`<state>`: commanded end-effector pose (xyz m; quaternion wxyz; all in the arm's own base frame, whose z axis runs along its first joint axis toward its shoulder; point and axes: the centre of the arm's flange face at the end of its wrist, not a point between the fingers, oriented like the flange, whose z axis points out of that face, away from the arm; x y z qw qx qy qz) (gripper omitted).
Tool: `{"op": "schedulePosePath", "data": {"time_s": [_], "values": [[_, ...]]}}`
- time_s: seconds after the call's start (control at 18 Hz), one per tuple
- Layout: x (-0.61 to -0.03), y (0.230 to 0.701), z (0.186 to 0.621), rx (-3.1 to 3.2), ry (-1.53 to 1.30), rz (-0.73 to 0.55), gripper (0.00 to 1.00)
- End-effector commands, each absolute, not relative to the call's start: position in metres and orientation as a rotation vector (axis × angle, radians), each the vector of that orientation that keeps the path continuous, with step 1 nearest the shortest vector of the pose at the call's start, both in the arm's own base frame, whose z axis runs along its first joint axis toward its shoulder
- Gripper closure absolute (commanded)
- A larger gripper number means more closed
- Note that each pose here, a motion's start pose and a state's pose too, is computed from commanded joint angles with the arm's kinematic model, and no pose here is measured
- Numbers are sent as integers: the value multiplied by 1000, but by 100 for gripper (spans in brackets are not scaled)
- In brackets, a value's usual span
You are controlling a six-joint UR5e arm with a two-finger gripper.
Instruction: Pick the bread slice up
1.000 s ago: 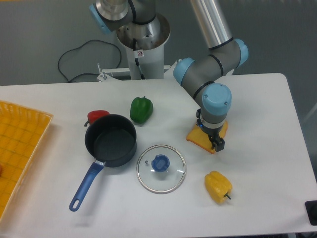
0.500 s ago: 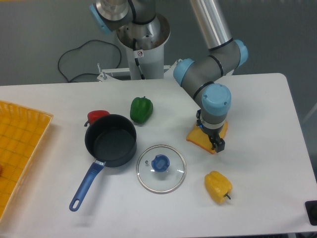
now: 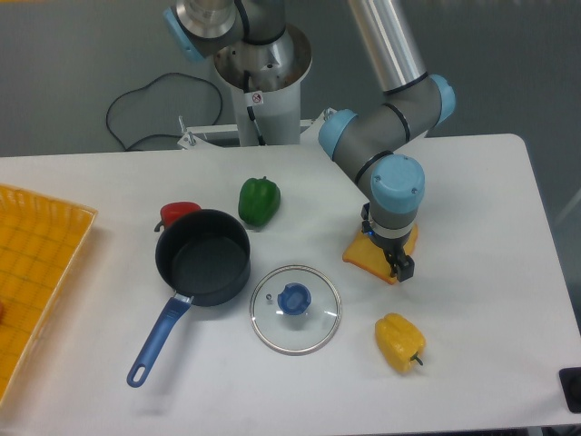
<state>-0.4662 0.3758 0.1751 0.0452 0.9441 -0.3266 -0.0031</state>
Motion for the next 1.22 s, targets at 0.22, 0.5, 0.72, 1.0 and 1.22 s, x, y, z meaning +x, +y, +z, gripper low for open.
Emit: {"op": "schedulePosePath", "data": {"time_s": [0.22, 0.5, 0.72, 1.0, 1.22], "values": [[-467, 376, 175, 2883, -997, -10, 0], [-468, 376, 176, 2879, -993, -13, 20], [-468, 376, 177, 2877, -993, -11, 44], [-469, 376, 179, 2881, -979, -17, 62], [-470, 377, 180, 2880, -981, -19, 67]]}}
